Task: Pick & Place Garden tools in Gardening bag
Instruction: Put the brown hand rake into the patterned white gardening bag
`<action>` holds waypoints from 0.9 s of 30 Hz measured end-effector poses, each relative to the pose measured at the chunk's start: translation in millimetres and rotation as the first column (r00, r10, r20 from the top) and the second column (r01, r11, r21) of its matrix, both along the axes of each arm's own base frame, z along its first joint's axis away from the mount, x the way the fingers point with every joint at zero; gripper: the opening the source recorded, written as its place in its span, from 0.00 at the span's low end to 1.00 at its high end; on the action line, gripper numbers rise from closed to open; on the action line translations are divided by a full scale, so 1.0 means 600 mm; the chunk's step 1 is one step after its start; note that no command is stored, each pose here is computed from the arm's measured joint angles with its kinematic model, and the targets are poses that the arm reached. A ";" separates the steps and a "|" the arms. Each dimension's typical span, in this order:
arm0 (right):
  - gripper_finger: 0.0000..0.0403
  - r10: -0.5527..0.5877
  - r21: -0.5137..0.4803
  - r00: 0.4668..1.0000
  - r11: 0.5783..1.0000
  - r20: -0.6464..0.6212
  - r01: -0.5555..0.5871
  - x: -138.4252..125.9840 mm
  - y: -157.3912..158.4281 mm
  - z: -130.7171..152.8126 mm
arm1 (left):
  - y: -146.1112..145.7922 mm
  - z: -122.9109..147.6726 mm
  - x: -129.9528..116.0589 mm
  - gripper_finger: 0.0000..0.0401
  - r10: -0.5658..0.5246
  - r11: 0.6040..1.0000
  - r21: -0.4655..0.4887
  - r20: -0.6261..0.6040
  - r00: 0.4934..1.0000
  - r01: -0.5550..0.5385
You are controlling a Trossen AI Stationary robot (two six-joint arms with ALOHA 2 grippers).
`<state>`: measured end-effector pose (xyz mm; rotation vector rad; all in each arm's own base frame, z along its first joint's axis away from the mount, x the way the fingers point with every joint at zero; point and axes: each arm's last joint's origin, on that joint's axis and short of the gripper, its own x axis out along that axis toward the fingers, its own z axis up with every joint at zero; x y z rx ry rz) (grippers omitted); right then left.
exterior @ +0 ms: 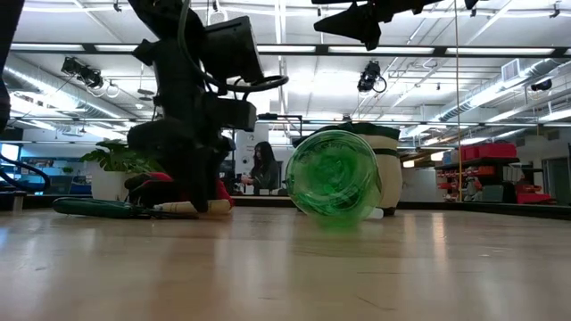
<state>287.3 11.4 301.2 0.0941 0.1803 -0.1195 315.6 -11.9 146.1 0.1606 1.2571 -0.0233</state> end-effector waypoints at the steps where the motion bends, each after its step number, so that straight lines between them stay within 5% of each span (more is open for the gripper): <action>1: 0.65 0.000 0.000 1.000 1.000 0.000 0.000 0.000 0.000 0.000 | 0.002 0.000 0.000 0.32 0.004 1.000 0.000 0.002 1.000 -0.004; 10: 0.65 -0.001 -0.001 1.000 1.000 -0.001 0.001 0.000 0.000 0.000 | 0.005 -0.003 0.002 0.16 0.010 1.000 -0.004 0.003 1.000 -0.010; 27: 0.65 0.001 -0.016 1.000 1.000 -0.003 -0.001 0.000 0.000 0.000 | 0.005 -0.002 0.003 0.16 0.047 0.999 -0.001 0.013 0.999 -0.047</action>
